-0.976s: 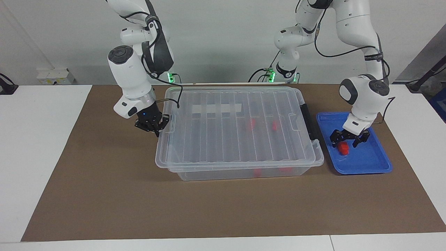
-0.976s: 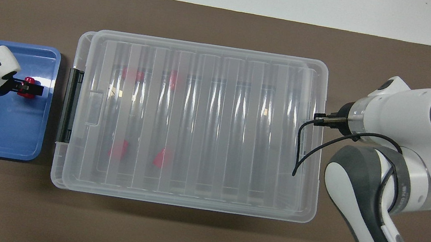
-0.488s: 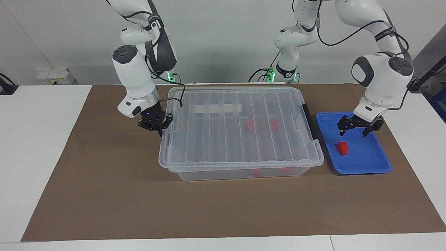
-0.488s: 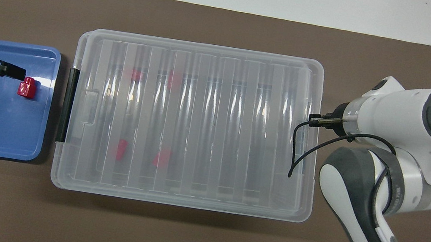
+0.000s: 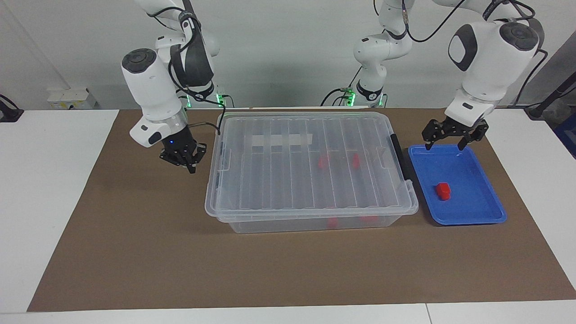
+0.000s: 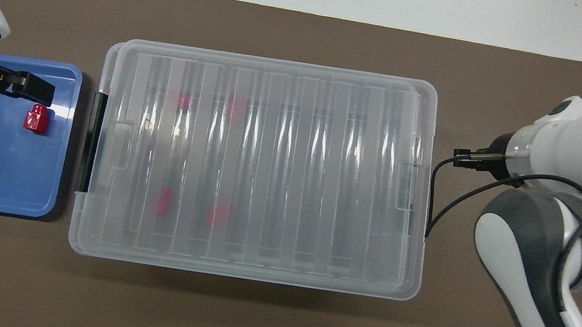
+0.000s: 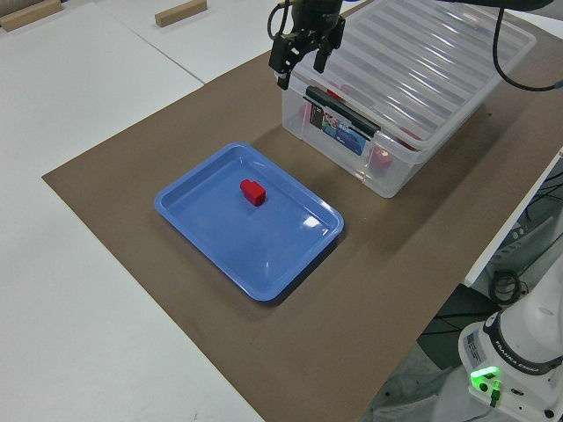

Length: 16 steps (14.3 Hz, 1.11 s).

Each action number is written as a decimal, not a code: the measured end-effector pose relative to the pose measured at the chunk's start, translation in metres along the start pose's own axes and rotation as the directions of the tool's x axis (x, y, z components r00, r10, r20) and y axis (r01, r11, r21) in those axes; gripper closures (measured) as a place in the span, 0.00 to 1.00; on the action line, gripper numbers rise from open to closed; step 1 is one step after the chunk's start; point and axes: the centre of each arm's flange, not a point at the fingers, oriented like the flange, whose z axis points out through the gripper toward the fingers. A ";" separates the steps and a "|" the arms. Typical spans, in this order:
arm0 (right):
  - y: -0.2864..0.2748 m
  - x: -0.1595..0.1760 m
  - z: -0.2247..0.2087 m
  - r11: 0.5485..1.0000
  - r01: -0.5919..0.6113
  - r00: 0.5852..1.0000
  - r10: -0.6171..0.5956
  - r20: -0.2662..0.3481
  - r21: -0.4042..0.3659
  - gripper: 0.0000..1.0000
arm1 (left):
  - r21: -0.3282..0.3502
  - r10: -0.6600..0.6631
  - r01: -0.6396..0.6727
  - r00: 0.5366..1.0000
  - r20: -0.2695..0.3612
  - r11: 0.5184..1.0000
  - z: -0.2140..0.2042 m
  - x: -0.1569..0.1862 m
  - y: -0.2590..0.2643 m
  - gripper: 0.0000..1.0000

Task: Place red block in blue tray from box

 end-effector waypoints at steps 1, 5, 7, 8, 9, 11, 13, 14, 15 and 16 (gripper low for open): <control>0.010 0.000 -0.016 1.000 -0.012 1.000 0.012 0.009 -0.012 0.99 | 0.003 -0.007 0.007 1.000 0.010 1.000 -0.004 -0.004 0.014 0.00; 0.046 -0.005 -0.073 0.997 -0.075 0.994 0.077 0.078 -0.032 0.92 | 0.005 -0.024 0.024 0.999 0.038 1.000 -0.018 -0.019 0.021 0.00; 0.064 -0.011 -0.094 0.992 -0.122 0.985 0.126 0.119 -0.041 0.70 | -0.010 -0.024 0.025 0.998 0.061 1.000 -0.026 -0.028 0.022 0.00; 0.070 -0.014 -0.103 0.989 -0.139 0.980 0.144 0.138 -0.045 0.59 | -0.024 -0.024 0.026 0.997 0.079 0.999 -0.030 -0.033 0.024 0.00; 0.076 -0.017 -0.111 0.987 -0.151 0.976 0.156 0.153 -0.048 0.49 | -0.034 -0.022 0.025 0.995 0.096 0.999 -0.036 -0.039 0.025 0.00; 0.083 -0.019 -0.118 0.982 -0.182 0.969 0.188 0.160 -0.053 0.27 | -0.037 -0.020 0.024 0.993 0.117 0.999 -0.047 -0.047 0.025 0.00; 0.083 -0.020 -0.118 0.967 -0.248 0.954 0.255 0.158 -0.063 0.06 | -0.037 -0.022 0.026 0.993 0.118 0.999 -0.052 -0.050 0.024 0.00; 0.082 -0.020 -0.117 0.961 -0.267 0.948 0.275 0.158 -0.066 0.00 | -0.037 -0.024 0.029 0.992 0.122 0.999 -0.052 -0.051 0.022 0.00; 0.080 -0.020 -0.117 0.959 -0.274 0.947 0.281 0.157 -0.067 0.00 | -0.037 -0.029 0.034 0.991 0.128 0.999 -0.051 -0.051 0.019 0.00; 0.079 -0.020 -0.118 0.959 -0.274 0.946 0.282 0.157 -0.068 0.00 | -0.037 -0.033 0.038 0.991 0.131 0.999 -0.050 -0.052 0.015 0.00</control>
